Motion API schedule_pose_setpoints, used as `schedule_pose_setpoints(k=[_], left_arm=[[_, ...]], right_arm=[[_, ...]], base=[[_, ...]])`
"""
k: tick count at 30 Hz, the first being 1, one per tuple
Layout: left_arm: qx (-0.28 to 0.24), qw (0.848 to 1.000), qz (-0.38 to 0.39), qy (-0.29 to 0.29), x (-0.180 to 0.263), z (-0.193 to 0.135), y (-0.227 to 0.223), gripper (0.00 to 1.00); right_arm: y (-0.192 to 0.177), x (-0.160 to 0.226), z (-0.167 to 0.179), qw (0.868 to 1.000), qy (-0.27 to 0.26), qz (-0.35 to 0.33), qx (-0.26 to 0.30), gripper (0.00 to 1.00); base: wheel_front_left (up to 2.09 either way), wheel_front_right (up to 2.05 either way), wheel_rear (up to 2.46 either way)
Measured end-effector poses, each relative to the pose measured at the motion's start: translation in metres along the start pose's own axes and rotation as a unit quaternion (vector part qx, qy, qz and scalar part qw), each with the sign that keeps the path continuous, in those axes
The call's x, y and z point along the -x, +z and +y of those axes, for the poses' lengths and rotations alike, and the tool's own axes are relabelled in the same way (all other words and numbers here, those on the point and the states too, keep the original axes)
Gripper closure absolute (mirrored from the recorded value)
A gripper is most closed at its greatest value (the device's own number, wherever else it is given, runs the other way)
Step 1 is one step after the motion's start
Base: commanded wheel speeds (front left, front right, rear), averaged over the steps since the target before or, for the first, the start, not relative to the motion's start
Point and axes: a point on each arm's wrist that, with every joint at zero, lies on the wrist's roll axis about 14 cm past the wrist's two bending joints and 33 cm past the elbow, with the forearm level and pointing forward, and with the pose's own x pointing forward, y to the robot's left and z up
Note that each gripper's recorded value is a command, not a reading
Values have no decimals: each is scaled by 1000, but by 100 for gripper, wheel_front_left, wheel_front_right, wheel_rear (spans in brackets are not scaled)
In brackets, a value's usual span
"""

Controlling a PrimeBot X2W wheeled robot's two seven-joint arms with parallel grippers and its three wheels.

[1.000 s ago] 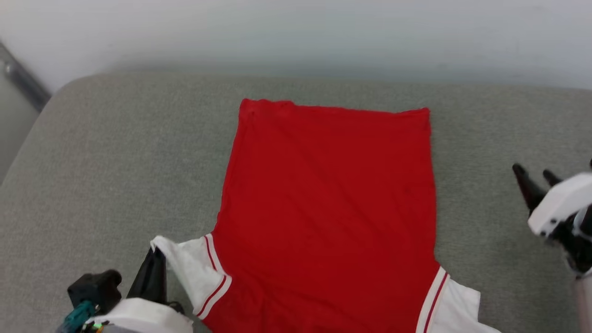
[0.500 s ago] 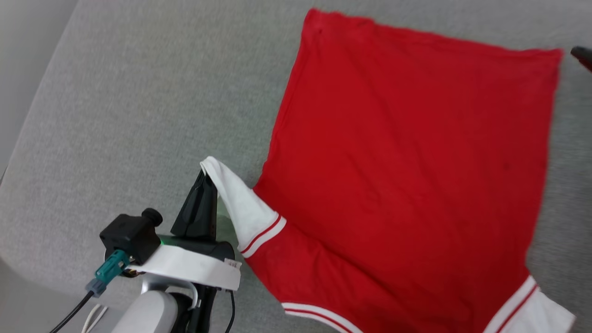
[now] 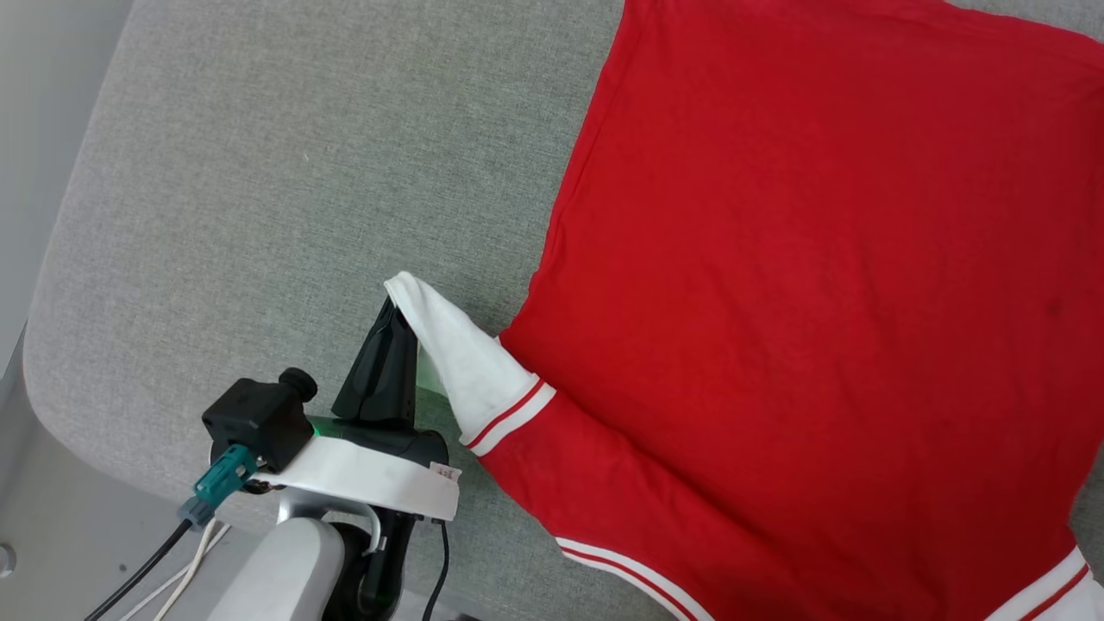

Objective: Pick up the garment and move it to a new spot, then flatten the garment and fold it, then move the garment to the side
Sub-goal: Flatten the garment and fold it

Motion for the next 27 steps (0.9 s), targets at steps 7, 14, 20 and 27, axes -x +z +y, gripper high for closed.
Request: schedule_pose_setpoints(k=[7, 14, 20, 27], left_arm=[[-3, 1000, -5, 7, 9, 6, 4, 100], [-2, 1000, 0, 17, 34, 16, 5, 100], [8, 999, 6, 35, 57, 27, 4, 100], [8, 999, 18, 25, 72, 22, 1, 100]], right_arm=[[6, 27, 4, 998, -20, -28, 43, 100], [12, 91, -1, 989, -51, -78, 117, 100], [-39, 144, -31, 983, -73, -78, 147, 100], [-180, 193, -98, 987, -115, 14, 115, 100]], base=[[0, 0, 0], [0, 0, 0], [0, 0, 0], [0, 0, 0]])
